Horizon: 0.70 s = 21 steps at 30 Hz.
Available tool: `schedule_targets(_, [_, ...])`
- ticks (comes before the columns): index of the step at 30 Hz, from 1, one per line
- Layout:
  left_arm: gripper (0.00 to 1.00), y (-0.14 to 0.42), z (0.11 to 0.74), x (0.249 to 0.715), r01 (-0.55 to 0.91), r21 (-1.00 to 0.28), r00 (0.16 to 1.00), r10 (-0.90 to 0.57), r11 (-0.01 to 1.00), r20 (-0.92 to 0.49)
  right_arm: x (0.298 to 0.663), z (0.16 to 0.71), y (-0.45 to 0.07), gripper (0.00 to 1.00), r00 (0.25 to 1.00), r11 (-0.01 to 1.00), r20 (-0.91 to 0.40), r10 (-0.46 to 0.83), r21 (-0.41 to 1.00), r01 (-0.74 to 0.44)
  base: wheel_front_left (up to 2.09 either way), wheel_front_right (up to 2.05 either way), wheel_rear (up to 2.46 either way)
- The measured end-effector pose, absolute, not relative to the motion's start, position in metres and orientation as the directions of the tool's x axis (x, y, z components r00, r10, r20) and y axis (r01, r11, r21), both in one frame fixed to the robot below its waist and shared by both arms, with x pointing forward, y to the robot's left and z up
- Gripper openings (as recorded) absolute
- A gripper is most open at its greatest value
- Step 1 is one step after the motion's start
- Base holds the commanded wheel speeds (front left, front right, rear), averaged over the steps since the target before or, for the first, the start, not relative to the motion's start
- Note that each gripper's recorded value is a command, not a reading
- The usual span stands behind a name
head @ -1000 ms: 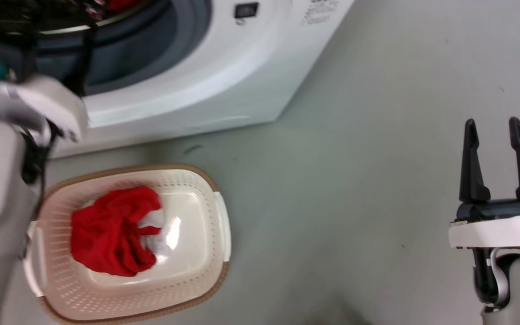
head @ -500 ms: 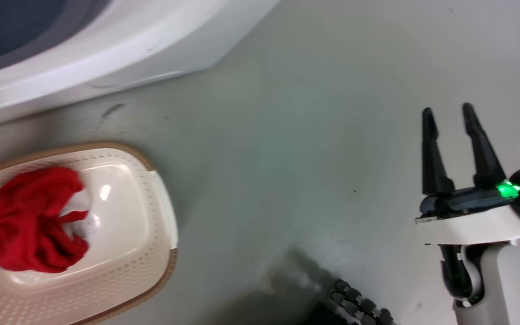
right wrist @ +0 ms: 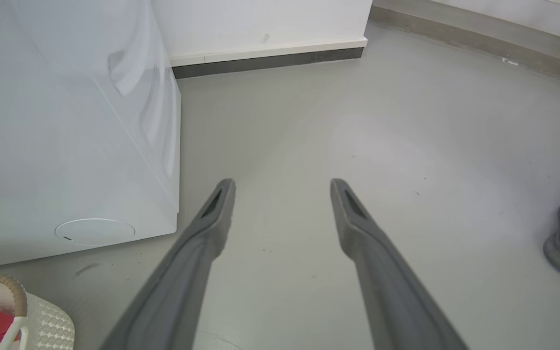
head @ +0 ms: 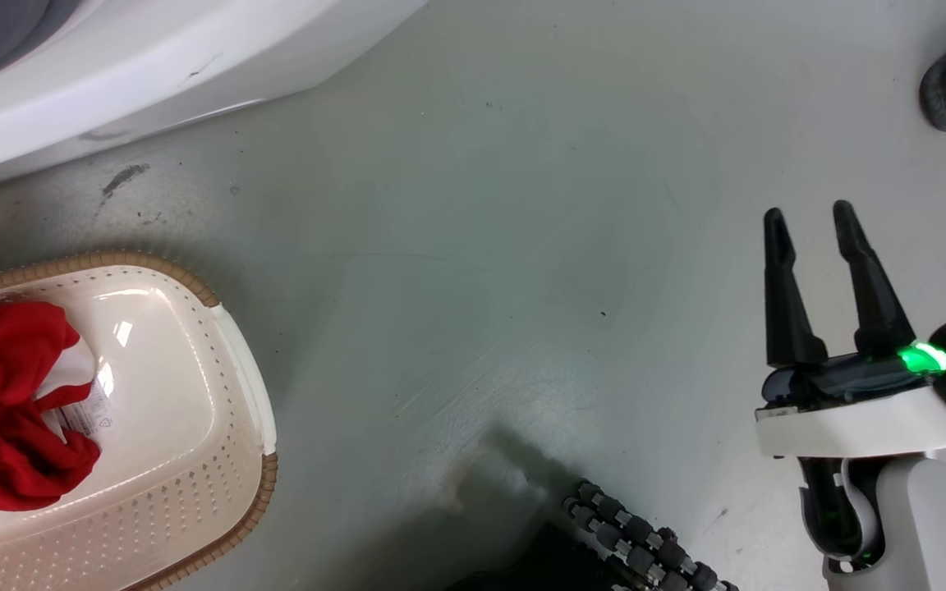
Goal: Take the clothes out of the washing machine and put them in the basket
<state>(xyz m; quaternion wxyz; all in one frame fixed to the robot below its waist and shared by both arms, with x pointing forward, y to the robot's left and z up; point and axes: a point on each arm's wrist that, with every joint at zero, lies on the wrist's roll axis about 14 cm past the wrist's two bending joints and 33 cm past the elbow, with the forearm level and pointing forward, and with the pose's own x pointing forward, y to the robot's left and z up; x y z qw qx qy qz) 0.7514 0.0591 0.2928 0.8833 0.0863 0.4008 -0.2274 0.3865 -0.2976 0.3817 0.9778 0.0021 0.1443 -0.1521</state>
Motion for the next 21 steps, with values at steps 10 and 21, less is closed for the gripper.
schedule_targets(10, [0.00, 0.069, 0.286, 0.755, 0.460, -0.007, 0.603, -0.319, 0.888, -0.731, 0.389, 0.378, -0.296, 1.00, 0.913, 0.956, -0.288, -0.291, -0.038, 0.292, 0.00, 0.00, 0.00])
schedule_targets(21, [0.00, 0.060, 0.354, 0.768, 0.490, 0.005, 0.788, -0.441, 0.872, -0.429, 0.408, 0.398, -0.303, 1.00, 0.937, 0.960, -0.209, -0.280, -0.084, 0.268, 0.00, 0.00, 0.00])
